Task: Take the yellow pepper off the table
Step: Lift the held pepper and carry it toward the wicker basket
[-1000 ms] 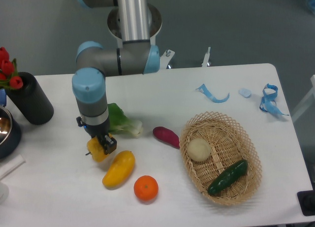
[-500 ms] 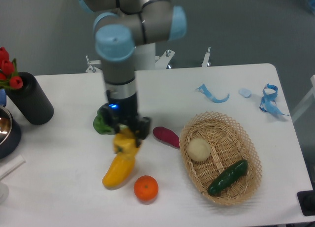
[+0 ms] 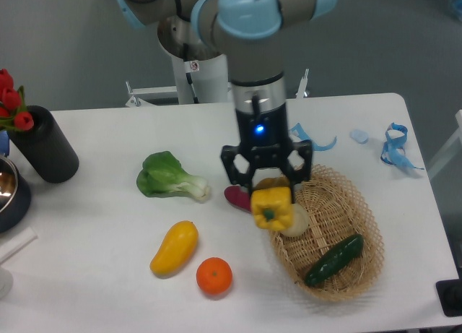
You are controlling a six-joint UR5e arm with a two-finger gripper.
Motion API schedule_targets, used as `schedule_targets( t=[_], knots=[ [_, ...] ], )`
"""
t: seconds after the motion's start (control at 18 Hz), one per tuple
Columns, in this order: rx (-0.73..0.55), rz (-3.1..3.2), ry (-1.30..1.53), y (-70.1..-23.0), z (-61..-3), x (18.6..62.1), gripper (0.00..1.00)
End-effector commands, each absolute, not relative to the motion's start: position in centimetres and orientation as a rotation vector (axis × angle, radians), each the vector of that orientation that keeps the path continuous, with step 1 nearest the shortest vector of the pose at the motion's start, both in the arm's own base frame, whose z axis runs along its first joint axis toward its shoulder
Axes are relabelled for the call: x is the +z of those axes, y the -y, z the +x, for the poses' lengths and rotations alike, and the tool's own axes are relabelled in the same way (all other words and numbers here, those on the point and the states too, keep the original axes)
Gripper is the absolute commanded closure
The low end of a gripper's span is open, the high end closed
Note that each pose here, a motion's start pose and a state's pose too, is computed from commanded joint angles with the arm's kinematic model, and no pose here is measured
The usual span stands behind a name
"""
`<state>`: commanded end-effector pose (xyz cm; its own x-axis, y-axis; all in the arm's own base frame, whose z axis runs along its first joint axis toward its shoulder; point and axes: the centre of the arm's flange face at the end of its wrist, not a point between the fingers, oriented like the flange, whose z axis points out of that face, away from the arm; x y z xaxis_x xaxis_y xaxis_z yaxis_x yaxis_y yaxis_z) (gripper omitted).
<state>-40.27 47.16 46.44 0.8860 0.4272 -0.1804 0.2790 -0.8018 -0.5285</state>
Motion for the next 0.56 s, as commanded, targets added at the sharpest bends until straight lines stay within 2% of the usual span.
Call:
schedule_targets(
  t=[0.56],
  knots=[
    [0.401, -2.540, 0.521, -46.68, -41.17, 46.80, 0.66]
  ],
)
